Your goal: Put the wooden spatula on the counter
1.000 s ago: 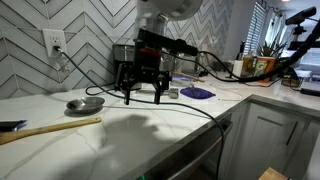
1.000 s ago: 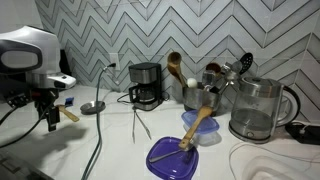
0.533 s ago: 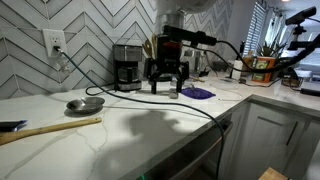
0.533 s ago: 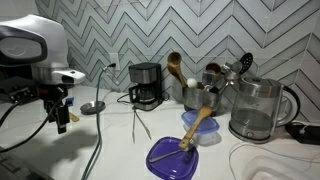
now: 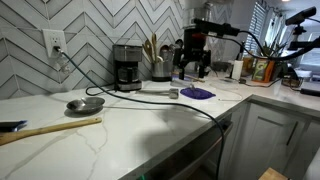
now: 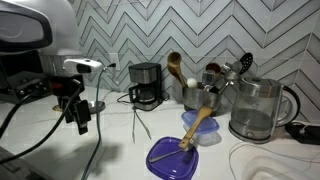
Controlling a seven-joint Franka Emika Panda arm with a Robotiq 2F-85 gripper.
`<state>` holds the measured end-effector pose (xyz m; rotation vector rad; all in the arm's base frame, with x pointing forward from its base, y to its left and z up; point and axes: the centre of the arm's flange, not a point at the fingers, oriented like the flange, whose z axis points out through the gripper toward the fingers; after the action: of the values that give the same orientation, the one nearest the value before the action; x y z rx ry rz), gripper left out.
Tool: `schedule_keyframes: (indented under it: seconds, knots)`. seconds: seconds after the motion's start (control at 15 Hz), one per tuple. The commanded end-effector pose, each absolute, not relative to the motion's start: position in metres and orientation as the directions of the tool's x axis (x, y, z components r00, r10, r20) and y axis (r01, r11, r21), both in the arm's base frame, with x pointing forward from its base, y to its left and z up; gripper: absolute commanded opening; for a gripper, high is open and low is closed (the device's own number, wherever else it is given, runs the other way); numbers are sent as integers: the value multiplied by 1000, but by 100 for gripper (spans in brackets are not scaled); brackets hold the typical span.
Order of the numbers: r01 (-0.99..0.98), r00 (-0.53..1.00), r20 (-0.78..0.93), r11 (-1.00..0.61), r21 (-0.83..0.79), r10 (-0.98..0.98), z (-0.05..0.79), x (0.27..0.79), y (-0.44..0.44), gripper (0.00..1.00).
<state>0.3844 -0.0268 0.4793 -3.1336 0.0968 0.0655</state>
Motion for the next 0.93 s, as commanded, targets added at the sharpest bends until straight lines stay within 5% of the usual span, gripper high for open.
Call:
schedule_keyframes:
  seconds: [0.0,0.87]
  knots:
    - [-43,999,-12,-996,78,-44,489,397,-79,100]
    - [-71,994,87,-991,110,-62,491,430,-115,100]
